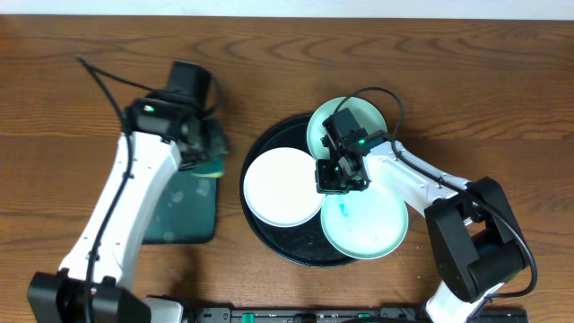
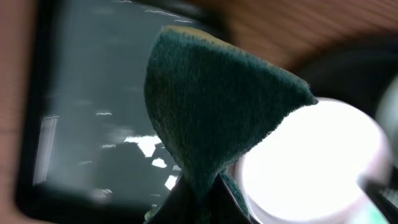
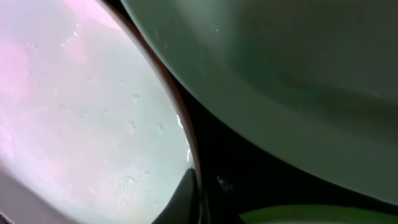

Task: Clean dirty plates on tray and stack at the side
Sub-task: 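Return the sponge to the basin with the left gripper and release, then lift the white plate off the tray with the right gripper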

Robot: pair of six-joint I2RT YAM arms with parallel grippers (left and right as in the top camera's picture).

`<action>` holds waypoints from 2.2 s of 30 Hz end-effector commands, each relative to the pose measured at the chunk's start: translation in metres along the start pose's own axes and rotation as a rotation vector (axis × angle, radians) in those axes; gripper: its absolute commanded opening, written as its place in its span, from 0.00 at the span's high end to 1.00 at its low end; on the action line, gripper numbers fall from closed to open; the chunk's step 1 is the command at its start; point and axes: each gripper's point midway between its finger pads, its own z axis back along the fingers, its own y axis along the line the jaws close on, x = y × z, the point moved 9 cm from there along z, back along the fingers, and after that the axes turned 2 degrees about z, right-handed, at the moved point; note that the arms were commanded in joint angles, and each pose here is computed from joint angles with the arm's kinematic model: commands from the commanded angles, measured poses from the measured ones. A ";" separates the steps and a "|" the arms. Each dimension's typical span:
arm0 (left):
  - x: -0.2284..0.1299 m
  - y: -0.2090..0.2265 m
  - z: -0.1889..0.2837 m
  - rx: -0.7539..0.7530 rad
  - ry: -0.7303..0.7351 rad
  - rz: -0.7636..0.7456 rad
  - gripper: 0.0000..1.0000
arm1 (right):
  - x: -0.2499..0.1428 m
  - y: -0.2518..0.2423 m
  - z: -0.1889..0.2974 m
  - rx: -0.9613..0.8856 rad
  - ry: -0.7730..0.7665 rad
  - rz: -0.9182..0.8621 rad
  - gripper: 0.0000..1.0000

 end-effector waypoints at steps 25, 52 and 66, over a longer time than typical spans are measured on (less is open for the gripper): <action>0.001 0.040 -0.132 0.320 0.292 0.072 0.38 | -0.001 -0.007 -0.004 -0.049 -0.002 0.013 0.99; -0.034 0.059 0.072 0.036 -0.228 0.133 0.21 | -0.001 0.023 0.049 0.202 -0.077 0.047 0.98; -0.035 0.053 0.070 -0.031 -0.189 0.125 0.18 | -0.035 -0.002 0.109 0.418 0.117 -0.188 0.98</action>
